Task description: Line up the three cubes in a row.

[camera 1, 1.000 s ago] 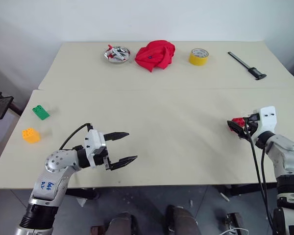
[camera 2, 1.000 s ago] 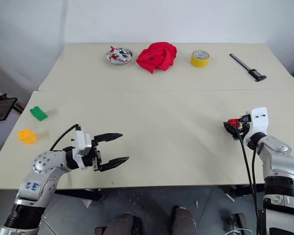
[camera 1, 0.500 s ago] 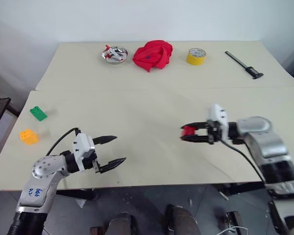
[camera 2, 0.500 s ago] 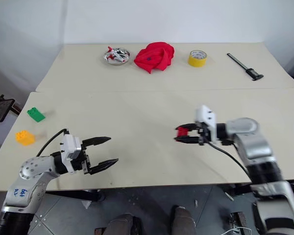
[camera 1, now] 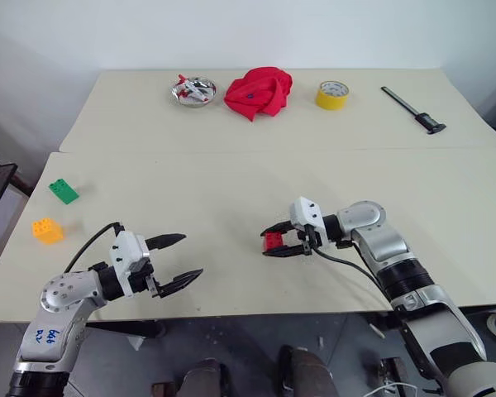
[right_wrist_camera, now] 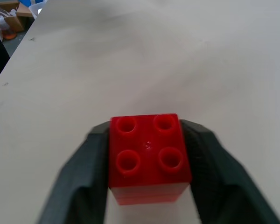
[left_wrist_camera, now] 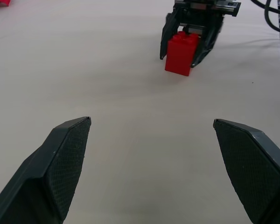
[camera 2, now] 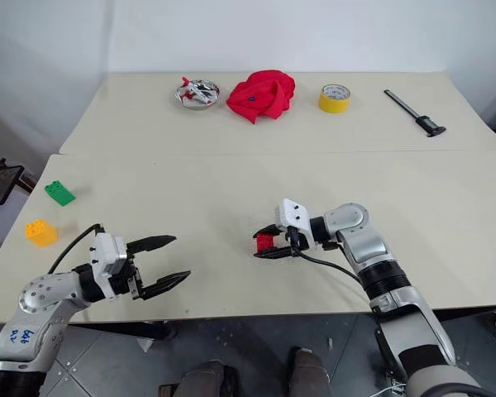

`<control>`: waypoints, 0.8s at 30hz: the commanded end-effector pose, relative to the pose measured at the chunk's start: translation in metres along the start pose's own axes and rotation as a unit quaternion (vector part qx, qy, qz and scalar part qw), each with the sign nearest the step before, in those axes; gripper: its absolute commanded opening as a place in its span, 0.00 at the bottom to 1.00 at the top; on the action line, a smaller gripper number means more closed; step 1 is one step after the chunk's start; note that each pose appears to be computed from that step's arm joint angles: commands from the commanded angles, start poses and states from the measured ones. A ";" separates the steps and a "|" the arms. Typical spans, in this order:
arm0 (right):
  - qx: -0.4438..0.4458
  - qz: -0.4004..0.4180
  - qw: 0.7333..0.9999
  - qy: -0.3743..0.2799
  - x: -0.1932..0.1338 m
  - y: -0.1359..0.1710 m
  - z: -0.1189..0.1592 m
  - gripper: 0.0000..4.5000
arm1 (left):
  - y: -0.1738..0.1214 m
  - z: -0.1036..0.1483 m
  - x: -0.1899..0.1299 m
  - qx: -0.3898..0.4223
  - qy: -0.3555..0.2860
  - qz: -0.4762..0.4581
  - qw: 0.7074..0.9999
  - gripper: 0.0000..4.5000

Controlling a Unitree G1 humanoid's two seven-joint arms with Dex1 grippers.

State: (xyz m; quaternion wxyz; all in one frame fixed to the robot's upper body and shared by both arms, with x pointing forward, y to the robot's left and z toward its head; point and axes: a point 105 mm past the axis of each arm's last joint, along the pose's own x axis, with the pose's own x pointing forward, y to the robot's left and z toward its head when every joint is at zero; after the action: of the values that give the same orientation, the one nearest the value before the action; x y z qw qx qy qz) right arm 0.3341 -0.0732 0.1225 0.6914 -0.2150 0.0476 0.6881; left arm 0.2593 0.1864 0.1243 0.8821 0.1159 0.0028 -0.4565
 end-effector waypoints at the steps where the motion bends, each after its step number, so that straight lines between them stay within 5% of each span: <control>1: -0.031 -0.022 0.998 -0.041 -0.012 -0.004 0.021 0.79 | 0.011 0.008 -0.018 0.004 -0.014 0.066 0.998 1.00; 4: -0.056 -0.051 0.992 -0.100 -0.027 -0.005 0.039 1.00 | 0.024 0.000 -0.044 -0.011 -0.020 0.168 0.985 1.00; 7: -0.062 -0.061 0.984 -0.154 -0.042 0.004 0.049 1.00 | 0.036 -0.010 -0.087 -0.036 -0.037 0.312 0.949 1.00; 12: -0.072 -0.083 0.969 -0.221 -0.054 0.024 0.050 1.00 | 0.032 -0.036 -0.190 -0.067 -0.040 0.579 0.812 1.00; 15: -0.038 -0.087 0.968 -0.234 -0.056 0.030 0.047 1.00 | 0.021 -0.049 -0.232 -0.082 -0.036 0.664 0.743 1.00; 19: -0.034 -0.132 0.953 -0.271 -0.062 0.027 0.056 1.00 | 0.016 -0.060 -0.237 -0.091 -0.018 0.670 0.736 1.00; 24: -0.024 -0.156 0.949 -0.272 -0.067 0.024 0.056 1.00 | 0.051 -0.032 -0.207 -0.059 -0.039 0.657 0.750 1.00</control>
State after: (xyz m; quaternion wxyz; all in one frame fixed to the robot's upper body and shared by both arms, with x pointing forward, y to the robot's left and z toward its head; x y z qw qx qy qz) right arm 0.2969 -0.1116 0.1806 0.7684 -0.0361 -0.1708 0.6157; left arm 0.1708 0.3889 0.0967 0.9704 -0.0171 -0.0504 0.2357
